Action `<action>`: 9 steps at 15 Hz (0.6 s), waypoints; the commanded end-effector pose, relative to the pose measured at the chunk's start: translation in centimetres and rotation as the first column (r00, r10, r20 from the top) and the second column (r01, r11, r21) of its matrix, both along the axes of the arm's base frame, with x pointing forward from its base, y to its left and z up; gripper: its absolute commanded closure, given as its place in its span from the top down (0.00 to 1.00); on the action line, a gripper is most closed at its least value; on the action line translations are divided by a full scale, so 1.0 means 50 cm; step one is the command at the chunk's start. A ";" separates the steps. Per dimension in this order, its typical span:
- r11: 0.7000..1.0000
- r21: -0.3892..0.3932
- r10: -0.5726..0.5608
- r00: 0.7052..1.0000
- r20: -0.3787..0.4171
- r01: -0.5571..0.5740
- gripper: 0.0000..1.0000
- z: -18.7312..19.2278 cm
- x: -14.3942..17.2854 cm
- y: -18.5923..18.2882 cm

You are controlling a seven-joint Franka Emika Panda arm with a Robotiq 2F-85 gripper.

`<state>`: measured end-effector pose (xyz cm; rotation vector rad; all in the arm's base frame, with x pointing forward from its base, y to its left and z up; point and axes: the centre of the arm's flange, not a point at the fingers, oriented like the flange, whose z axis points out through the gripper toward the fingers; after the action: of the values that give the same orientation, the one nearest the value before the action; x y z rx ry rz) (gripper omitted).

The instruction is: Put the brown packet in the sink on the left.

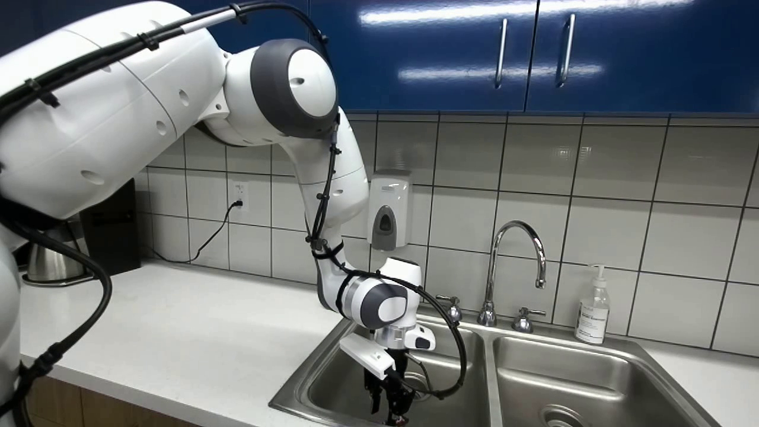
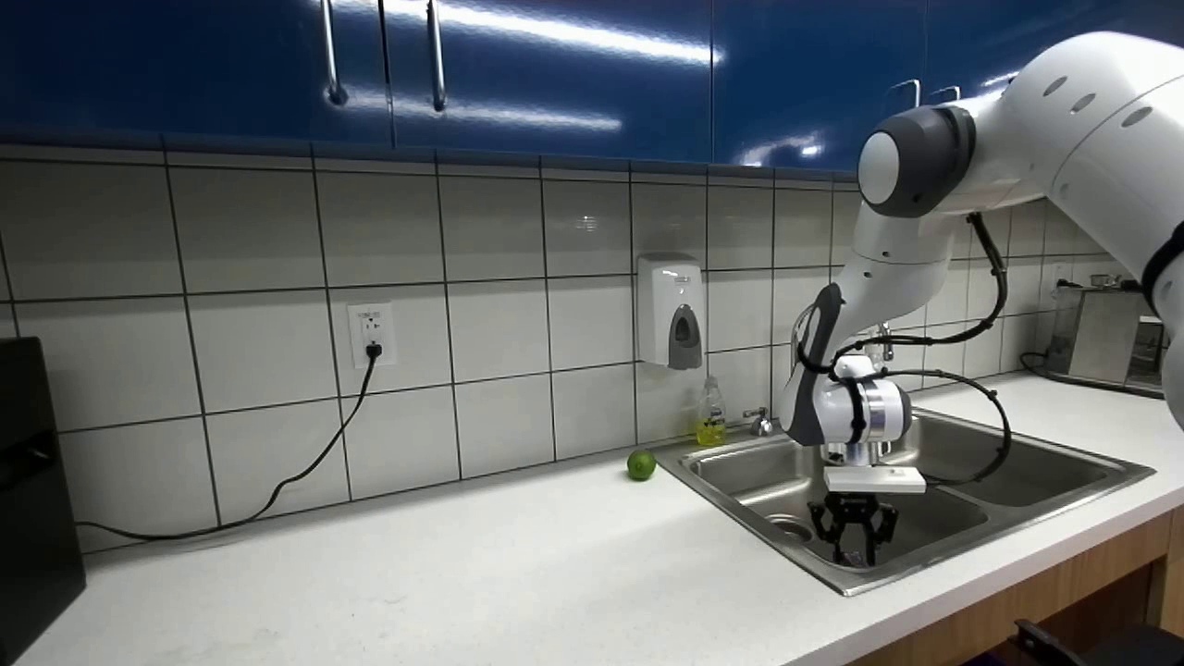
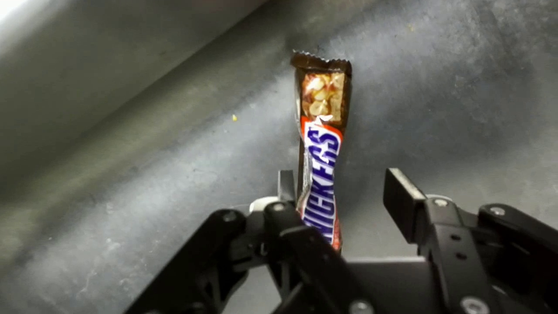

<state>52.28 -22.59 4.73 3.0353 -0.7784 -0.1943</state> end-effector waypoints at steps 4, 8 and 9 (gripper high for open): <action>0.999 0.014 -0.038 0.998 0.046 0.037 1.00 0.040 0.031 0.007; 0.999 0.017 -0.029 0.997 0.076 0.028 1.00 0.077 0.053 0.015; 1.000 0.017 -0.027 0.996 0.083 0.025 1.00 0.089 0.058 0.016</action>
<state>54.57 -22.00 6.91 3.0496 -0.7830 -0.1103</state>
